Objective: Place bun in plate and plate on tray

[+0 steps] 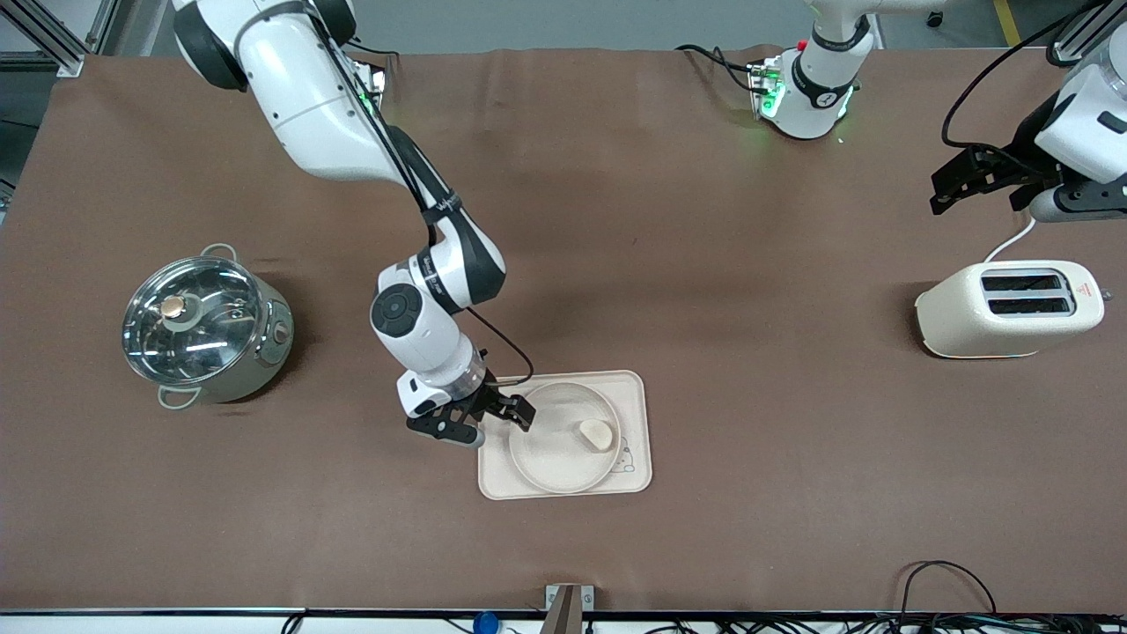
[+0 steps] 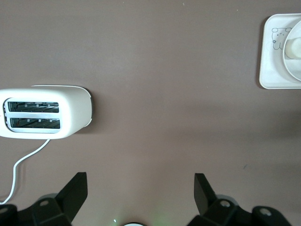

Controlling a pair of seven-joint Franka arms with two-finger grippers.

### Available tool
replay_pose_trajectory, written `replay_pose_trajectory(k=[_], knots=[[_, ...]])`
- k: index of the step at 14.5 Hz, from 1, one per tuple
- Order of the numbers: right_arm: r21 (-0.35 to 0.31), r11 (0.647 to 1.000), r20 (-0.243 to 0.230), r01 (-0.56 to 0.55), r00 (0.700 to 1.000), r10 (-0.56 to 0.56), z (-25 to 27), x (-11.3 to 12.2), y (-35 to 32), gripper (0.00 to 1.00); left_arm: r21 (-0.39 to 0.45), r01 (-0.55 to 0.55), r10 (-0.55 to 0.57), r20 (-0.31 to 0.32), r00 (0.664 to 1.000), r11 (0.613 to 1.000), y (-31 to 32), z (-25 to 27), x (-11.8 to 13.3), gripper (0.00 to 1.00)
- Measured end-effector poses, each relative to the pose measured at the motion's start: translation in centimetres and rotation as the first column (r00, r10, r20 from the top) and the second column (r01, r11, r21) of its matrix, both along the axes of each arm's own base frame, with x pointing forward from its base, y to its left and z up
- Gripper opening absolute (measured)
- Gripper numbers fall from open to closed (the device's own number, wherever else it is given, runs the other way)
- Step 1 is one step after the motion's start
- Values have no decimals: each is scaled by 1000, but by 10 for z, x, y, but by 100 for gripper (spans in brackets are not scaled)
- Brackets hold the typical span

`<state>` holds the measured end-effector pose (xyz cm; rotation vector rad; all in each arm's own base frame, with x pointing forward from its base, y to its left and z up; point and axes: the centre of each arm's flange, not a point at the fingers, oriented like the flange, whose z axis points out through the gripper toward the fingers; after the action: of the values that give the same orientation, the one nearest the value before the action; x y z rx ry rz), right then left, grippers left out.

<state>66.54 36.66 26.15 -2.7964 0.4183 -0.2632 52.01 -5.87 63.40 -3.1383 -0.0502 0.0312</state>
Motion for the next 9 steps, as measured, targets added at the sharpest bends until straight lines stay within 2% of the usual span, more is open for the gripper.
replay_pose_trajectory(k=[7,9], knots=[[-33,999,-174,16,985,-21,155,-3,-80,100,0,0,0,1,1000,1000,0,0,0,100],[-88,996,-189,12,982,-29,208,-10,-125,100,0,0,0,1,1000,1000,0,1,0,100]])
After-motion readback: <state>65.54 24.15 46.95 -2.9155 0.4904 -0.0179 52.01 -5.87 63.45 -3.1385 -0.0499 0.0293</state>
